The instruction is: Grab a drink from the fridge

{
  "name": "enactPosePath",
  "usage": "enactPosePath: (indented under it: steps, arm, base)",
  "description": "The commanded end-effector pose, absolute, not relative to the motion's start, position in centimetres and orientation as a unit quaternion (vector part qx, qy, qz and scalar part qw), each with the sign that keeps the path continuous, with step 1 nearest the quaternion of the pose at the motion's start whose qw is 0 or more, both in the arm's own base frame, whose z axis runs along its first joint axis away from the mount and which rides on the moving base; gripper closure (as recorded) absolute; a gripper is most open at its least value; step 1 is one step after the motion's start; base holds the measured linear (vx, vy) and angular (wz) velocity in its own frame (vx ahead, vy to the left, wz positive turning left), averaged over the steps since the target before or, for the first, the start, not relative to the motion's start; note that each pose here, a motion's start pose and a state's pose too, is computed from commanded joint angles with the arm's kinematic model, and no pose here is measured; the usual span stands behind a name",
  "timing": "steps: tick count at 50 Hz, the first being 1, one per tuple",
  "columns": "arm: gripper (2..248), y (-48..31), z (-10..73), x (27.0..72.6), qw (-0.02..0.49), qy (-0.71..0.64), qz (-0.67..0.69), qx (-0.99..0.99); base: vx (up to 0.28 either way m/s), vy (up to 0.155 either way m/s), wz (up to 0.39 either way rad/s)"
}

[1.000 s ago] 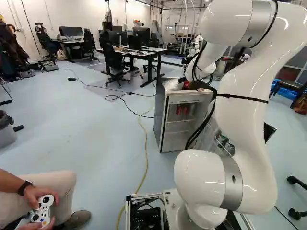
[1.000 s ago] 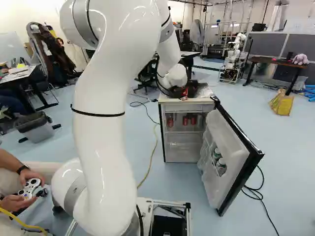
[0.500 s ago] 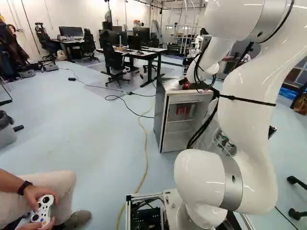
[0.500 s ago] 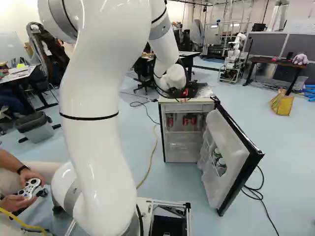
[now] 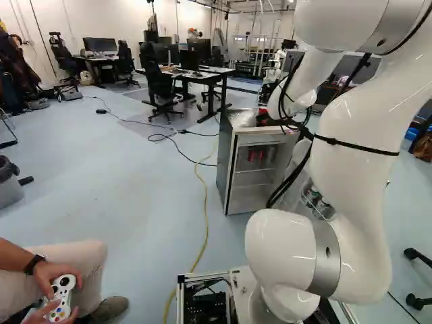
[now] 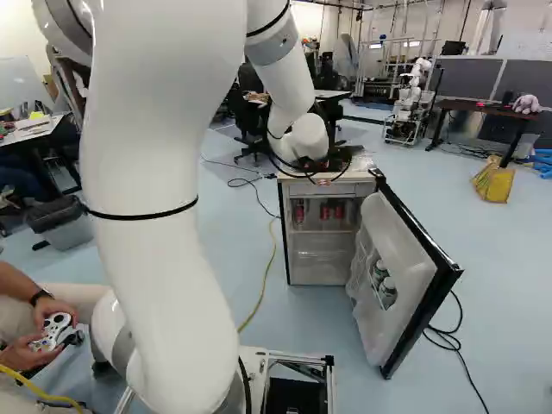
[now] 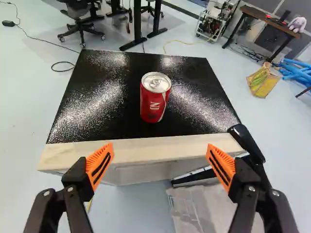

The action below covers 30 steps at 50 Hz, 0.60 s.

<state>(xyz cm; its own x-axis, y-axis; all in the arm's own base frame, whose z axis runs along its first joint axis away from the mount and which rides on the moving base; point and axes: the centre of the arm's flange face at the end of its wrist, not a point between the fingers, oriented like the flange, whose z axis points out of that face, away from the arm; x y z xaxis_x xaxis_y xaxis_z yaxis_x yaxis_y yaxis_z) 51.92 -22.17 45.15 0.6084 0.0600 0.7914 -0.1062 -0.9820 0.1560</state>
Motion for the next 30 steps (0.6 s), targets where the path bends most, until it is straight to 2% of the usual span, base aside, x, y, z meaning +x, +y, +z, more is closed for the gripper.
enactPosePath:
  steps: [30]
  arm:
    - [3, -25.9, 45.3, 47.8, 0.113, -0.055, 0.434, 0.892]
  base:
    - [0.0, 0.0, 0.0]
